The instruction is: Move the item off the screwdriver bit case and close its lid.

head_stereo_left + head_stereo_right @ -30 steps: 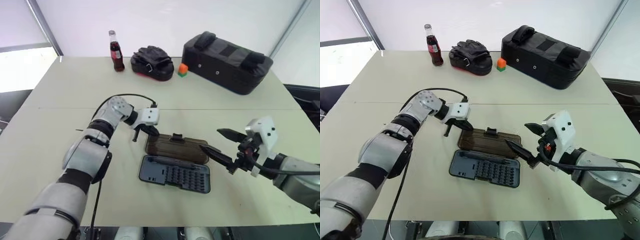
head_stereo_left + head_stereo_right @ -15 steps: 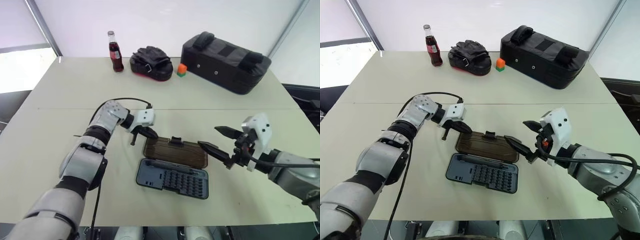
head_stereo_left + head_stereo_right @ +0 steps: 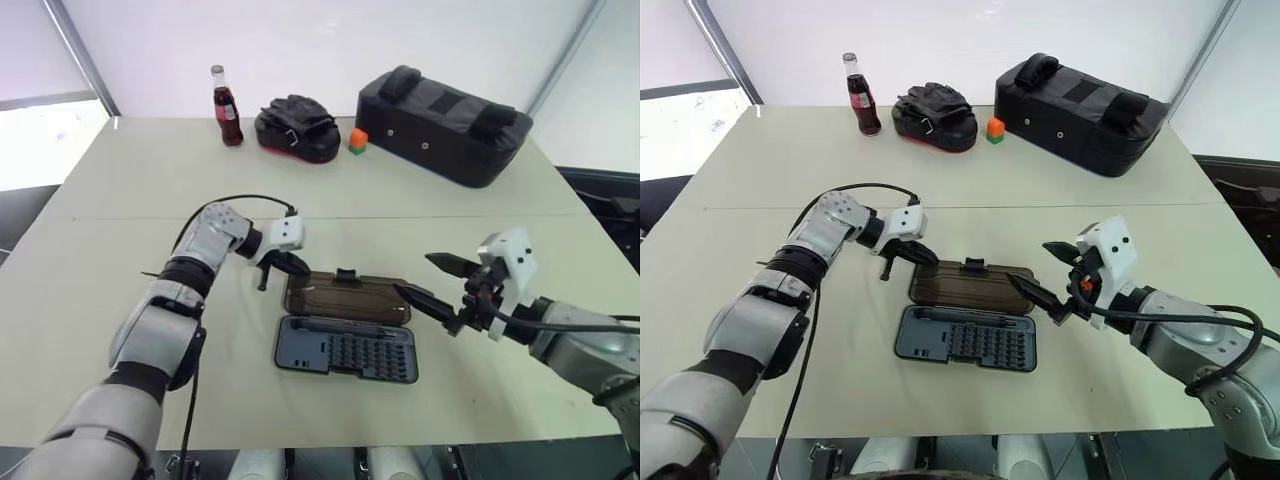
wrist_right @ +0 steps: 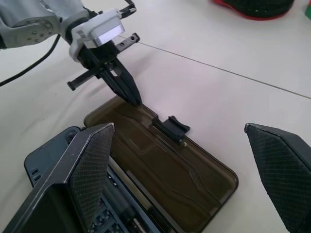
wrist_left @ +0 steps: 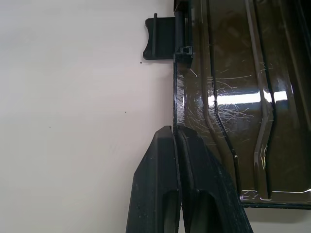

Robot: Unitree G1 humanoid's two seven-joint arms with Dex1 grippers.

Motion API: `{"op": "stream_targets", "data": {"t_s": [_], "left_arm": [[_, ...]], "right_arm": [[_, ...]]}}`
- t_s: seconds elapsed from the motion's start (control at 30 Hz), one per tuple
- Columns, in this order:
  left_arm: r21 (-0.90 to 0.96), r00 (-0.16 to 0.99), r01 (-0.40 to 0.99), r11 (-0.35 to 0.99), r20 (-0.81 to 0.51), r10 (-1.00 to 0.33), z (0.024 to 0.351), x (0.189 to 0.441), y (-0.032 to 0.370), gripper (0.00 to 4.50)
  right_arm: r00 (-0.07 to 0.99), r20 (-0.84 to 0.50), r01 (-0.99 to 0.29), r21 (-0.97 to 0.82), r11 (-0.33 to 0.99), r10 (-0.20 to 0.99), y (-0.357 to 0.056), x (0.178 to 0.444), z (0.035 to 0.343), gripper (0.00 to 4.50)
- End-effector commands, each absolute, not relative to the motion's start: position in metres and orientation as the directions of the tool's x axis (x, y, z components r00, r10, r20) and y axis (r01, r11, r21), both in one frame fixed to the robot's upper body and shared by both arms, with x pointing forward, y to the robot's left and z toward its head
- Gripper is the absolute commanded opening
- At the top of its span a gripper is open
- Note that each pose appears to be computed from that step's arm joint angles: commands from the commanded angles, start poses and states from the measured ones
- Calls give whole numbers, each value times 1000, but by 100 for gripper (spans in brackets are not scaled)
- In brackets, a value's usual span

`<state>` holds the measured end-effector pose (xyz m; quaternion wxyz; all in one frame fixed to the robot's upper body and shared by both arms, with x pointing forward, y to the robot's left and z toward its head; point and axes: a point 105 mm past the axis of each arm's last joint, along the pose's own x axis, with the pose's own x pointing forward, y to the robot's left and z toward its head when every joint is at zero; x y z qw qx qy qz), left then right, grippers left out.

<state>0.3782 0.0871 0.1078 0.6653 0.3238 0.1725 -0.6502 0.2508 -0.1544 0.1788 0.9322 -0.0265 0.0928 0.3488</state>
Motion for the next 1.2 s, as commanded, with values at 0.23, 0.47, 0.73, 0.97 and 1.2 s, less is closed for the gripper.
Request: {"op": "stream_targets", "data": {"t_s": [0.23,0.47,0.73,0.97,1.2], "left_arm": [[206,138,979,-1,-661,-737,102,378,99,5],[202,169,978,49,-641,-748,107,381,101,5],[220,193,973,67,-625,-757,106,381,99,31],[237,223,966,100,-575,-787,117,385,94,351],[131,252,966,221,-326,-911,164,391,81,398]], "right_arm": [[741,-149,-663,-11,749,654,-152,253,188,450],[740,-150,-664,-9,748,655,-151,253,187,450],[742,-146,-663,-11,749,654,-151,258,186,450],[742,-148,-663,-12,749,654,-152,257,186,450],[744,-149,-660,-9,752,651,-153,257,185,450]]}}
